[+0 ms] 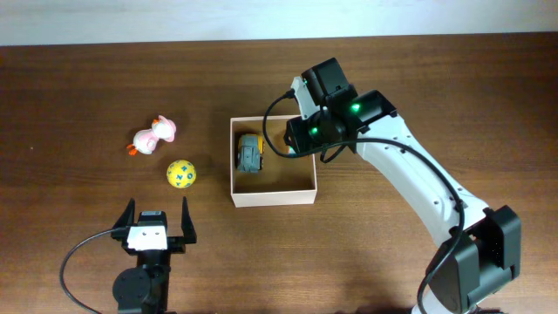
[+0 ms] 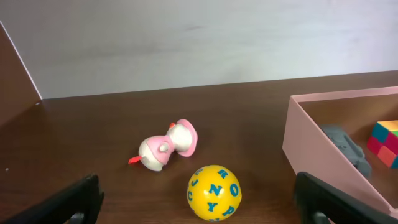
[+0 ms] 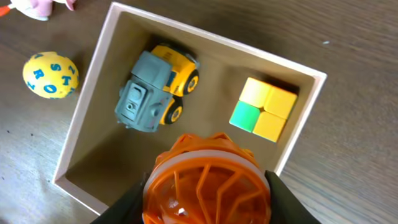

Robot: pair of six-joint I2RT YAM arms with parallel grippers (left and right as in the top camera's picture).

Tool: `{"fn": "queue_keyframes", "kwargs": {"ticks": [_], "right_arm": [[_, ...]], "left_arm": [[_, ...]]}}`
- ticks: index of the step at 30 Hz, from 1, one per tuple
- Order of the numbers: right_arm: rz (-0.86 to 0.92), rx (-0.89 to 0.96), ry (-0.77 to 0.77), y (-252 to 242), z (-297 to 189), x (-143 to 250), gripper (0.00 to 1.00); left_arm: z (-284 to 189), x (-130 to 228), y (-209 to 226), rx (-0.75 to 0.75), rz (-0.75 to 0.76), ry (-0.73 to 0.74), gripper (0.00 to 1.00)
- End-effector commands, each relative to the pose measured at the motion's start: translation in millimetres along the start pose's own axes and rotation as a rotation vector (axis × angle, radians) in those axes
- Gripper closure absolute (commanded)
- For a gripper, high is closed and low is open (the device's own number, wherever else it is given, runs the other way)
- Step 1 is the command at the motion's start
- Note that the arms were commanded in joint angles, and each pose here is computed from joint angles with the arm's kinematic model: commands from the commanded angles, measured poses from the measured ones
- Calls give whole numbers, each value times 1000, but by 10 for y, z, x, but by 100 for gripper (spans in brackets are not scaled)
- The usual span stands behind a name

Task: Pack container
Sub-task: 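Carry the orange wheel left over the box, then lower the wheel into the box between truck and cube and release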

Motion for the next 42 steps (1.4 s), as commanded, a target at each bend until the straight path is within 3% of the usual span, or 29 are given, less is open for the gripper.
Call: {"fn": "queue_keyframes", "kwargs": {"ticks": [1, 17, 42], "right_arm": [[-16, -21, 0, 95, 117, -51, 63], [-40, -39, 23, 149, 771, -84, 63], [-51, -32, 36, 70, 1147, -69, 63]], "left_arm": [[-3, 8, 0, 3, 16, -1, 1], [-3, 8, 0, 3, 16, -1, 1], [-3, 8, 0, 3, 16, -1, 1]]}}
Point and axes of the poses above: each gripper's point midway between its finger pads, its own z axis out along the fingers, its own y axis along the line the jaws close on, x = y × z, the point moved 9 cm from there along -z, back along the fingers, and after that the axes turned 1 degree about -z, right-handed, at the moved point
